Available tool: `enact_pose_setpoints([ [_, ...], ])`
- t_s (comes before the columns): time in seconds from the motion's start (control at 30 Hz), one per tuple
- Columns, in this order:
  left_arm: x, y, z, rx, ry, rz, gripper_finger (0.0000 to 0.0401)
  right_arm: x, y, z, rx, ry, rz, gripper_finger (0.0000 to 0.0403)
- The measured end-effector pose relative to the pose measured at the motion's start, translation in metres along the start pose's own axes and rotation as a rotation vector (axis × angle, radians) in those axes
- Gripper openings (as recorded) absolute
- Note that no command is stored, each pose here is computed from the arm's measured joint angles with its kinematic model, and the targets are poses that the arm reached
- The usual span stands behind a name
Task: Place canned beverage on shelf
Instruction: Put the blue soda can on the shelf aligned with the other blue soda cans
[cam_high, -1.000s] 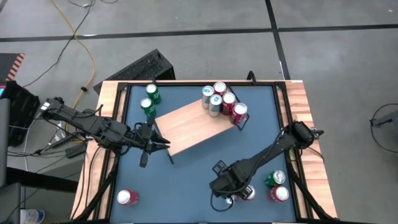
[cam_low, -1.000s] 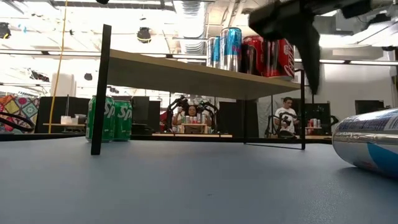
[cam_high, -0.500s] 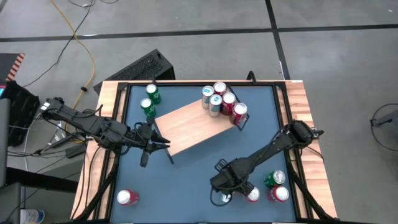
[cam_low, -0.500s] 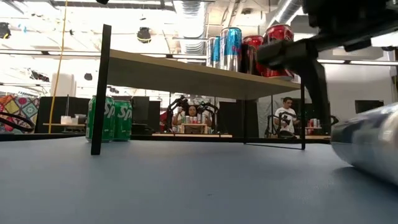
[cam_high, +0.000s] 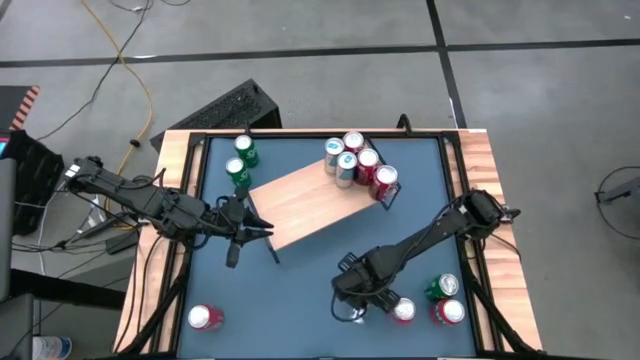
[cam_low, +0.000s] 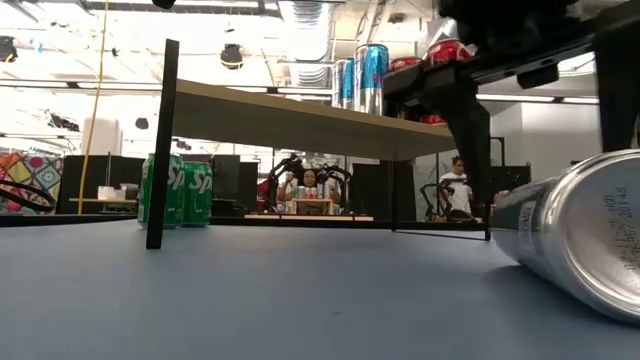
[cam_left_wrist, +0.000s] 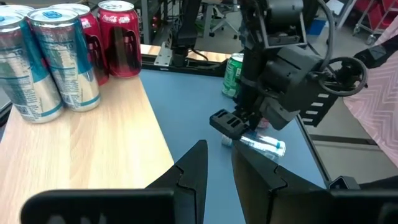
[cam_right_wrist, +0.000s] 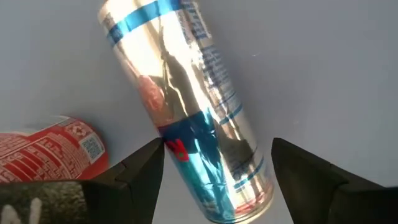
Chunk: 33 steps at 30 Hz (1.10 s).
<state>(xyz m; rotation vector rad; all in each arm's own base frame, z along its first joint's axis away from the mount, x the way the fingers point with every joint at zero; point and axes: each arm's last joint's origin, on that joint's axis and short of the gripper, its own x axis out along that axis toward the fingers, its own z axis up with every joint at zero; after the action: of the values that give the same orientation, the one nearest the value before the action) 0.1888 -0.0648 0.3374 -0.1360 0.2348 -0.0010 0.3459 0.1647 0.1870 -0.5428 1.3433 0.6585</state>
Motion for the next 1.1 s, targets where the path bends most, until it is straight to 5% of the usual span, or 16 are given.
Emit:
enact_pose_setpoints([
  [0.6, 0.000, 0.000, -0.002, -0.006, 0.020, -0.024, 0.0060, 0.014, -0.004, -0.004, 0.009, -0.039, 0.007, 0.0277],
  [0.93, 0.000, 0.000, -0.002, -0.025, 0.021, -0.025, 0.0060, 0.013, -0.006, -0.004, 0.086, -0.029, -0.016, 0.0164],
  [1.1, 0.000, -0.001, -0.002, -0.028, 0.022, -0.026, 0.0059, 0.005, -0.004, -0.006, 0.117, 0.060, -0.101, 0.0159],
])
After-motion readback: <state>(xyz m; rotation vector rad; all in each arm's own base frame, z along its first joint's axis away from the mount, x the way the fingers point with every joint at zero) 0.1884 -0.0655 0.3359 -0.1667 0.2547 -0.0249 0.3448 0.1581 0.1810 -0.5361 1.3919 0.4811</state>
